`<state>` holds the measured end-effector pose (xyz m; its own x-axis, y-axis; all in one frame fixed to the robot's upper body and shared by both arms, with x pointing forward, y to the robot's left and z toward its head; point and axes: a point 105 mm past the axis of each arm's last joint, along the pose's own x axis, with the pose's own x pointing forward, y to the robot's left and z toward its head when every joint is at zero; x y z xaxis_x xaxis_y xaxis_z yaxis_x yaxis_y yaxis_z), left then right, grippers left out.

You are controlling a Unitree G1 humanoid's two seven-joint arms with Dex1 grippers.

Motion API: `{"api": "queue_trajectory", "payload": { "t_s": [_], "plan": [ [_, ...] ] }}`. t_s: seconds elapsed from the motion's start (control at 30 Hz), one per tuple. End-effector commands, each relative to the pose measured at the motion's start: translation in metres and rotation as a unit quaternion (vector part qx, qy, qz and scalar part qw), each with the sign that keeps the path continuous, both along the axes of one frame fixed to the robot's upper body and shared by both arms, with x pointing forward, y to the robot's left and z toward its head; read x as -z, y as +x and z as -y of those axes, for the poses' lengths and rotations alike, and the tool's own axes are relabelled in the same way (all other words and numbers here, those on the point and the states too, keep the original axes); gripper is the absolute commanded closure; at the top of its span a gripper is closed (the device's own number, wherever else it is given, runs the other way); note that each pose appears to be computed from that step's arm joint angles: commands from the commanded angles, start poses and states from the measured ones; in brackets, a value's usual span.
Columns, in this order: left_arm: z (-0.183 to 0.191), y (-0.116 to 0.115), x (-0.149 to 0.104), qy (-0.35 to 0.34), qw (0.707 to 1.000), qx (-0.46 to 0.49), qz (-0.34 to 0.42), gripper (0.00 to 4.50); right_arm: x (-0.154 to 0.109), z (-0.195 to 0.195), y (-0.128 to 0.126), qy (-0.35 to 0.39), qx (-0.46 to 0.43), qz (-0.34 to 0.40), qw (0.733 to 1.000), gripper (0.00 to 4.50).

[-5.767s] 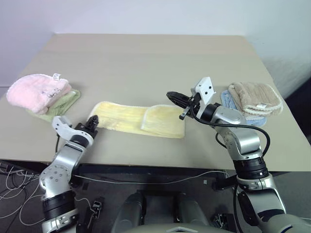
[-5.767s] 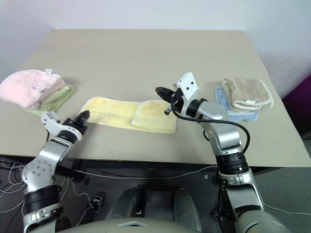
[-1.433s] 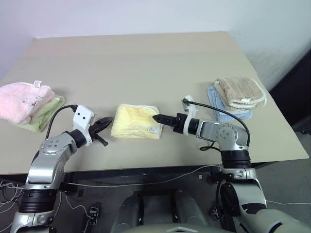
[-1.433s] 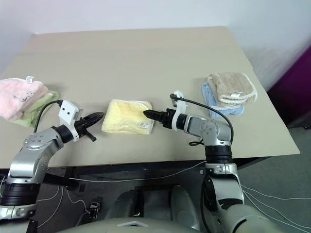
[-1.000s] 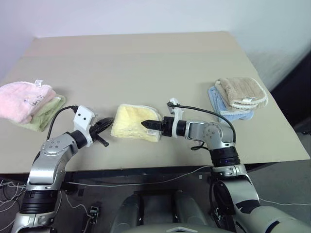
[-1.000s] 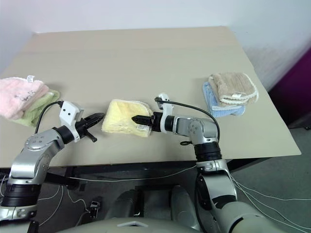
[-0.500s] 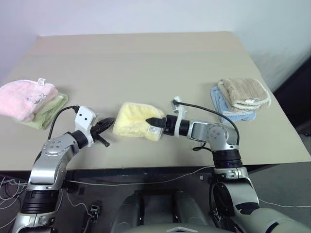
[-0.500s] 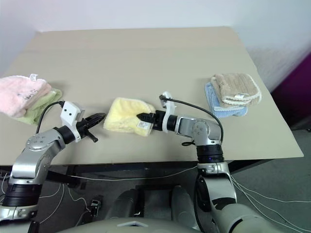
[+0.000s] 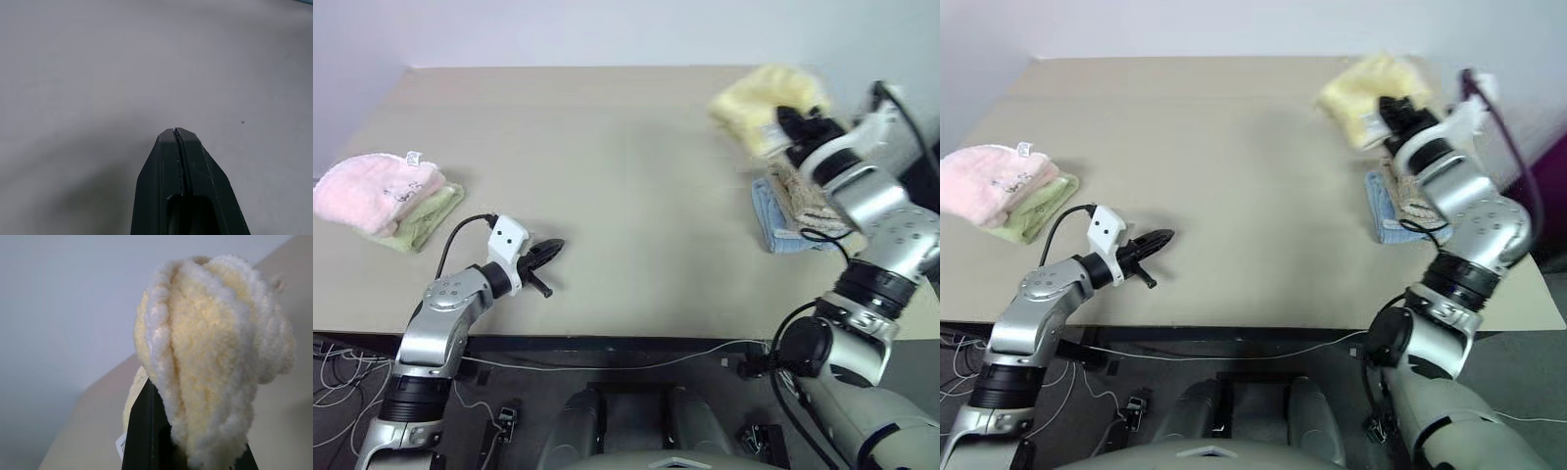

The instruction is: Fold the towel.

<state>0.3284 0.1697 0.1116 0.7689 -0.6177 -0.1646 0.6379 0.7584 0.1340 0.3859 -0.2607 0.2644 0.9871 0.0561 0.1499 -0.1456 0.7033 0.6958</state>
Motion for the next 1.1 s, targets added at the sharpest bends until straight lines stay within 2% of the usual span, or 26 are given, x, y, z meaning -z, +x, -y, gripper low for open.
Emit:
{"api": "queue_trajectory", "payload": {
  "t_s": [0.03, 0.3, 0.53, 0.63, 0.93, 1.0, 1.1],
  "plan": [
    [0.008, 0.004, -0.007, 0.002, 1.000, 0.020, 0.022, 4.50, -0.013, 0.038, -0.016, 0.033, 0.074, 0.009, 0.997, 4.47],
    [0.019, 0.008, -0.002, 0.003, 0.999, 0.040, 0.021, 4.50, 0.035, 0.050, -0.032, 0.073, 0.114, -0.083, 0.987, 4.47],
    [0.019, 0.007, 0.002, 0.004, 0.999, 0.042, 0.017, 4.50, 0.047, 0.059, -0.038, 0.103, 0.148, -0.117, 0.977, 4.47],
    [0.020, 0.007, 0.003, 0.003, 0.999, 0.043, 0.016, 4.50, 0.046, 0.060, -0.039, 0.104, 0.148, -0.116, 0.977, 3.64],
    [0.023, 0.008, 0.007, 0.003, 0.999, 0.051, 0.012, 4.50, 0.026, 0.058, -0.047, 0.096, 0.149, -0.075, 0.981, 0.58],
    [0.024, 0.008, 0.008, 0.003, 0.998, 0.055, 0.009, 4.50, 0.020, 0.064, -0.053, 0.081, 0.169, -0.066, 0.980, 0.02],
    [0.027, 0.010, 0.009, 0.002, 0.998, 0.064, 0.006, 4.50, 0.015, 0.079, -0.064, 0.073, 0.210, -0.058, 0.973, 0.02]
  ]
}}
